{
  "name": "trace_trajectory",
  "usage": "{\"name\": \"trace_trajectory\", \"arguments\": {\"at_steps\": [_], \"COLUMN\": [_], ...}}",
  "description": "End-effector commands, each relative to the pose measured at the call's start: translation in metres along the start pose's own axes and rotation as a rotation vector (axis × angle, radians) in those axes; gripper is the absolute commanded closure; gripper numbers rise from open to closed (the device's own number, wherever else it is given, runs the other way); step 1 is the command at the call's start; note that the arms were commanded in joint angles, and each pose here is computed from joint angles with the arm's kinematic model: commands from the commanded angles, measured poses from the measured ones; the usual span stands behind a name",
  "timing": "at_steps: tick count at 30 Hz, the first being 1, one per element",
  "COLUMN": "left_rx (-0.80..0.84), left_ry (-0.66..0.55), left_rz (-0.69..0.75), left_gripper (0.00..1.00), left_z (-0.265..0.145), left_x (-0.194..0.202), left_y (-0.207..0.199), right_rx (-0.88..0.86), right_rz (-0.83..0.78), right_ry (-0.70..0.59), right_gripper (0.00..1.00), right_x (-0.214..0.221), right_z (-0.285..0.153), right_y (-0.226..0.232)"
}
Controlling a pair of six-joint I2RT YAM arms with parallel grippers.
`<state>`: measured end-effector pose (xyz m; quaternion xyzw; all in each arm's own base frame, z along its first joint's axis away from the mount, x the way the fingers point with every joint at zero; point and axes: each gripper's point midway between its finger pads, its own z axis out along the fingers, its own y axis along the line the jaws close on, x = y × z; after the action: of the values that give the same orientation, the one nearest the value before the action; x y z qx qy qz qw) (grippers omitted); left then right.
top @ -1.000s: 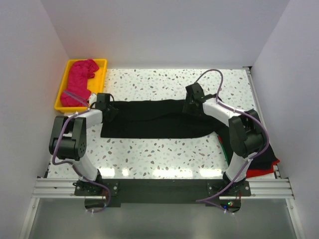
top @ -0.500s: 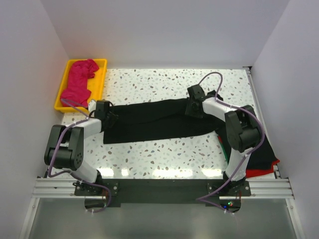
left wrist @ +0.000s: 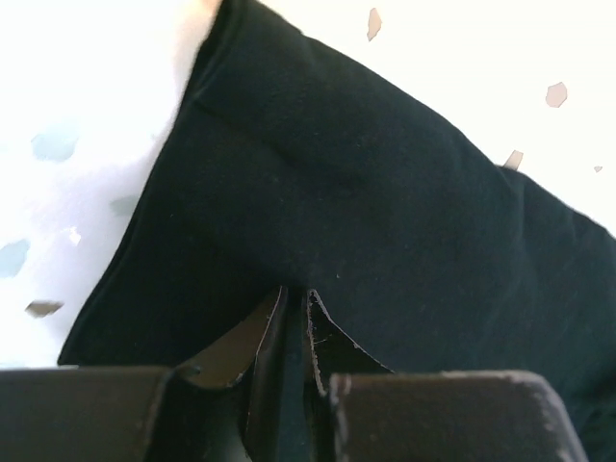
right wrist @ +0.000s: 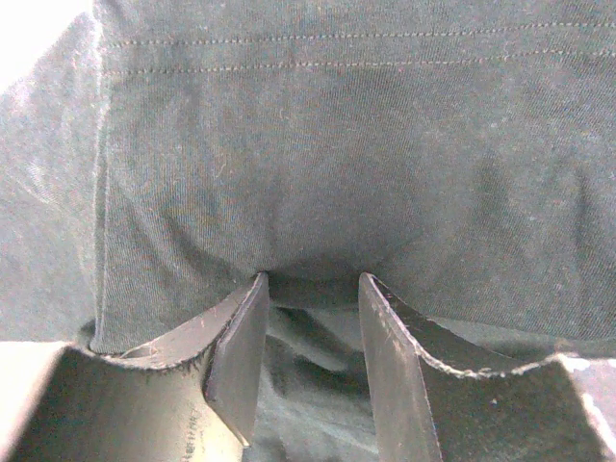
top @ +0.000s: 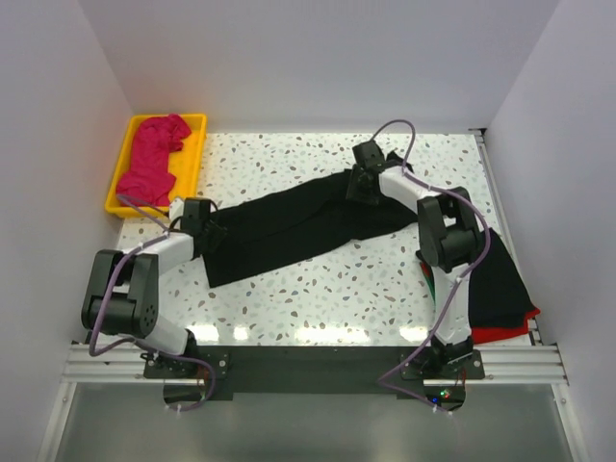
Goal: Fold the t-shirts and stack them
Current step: Fold the tshirt
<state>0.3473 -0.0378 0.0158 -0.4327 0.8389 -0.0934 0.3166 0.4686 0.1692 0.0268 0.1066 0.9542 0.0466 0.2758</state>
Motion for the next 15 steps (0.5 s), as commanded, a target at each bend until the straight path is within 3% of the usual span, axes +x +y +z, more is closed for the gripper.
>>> {"name": "trace_trajectory", "arguments": {"at_steps": [1,8,15], "left_rx": [-0.12,-0.084,-0.018], "left_ry": [0.111,0.164,0.235], "left_rz": [0.06,0.08,0.158], "left_gripper": [0.83,0.84,0.85], "left_z": [-0.01,-0.028,-0.051], "left_x": [0.034,0.065,0.11], "left_y": [0.045,0.05,0.038], "right_rx": [-0.051,-0.004,0.016], "right_rz": [-0.05,-0.139,-0.194], "right_ry": [0.025,0.026,-0.071], "right_gripper": [0.54,0.54,0.5], "right_x": [-0.009,-0.028,-0.079], "right_z": [0.012,0.029,0.004], "right_y": [0.016,0.004,-0.002]}}
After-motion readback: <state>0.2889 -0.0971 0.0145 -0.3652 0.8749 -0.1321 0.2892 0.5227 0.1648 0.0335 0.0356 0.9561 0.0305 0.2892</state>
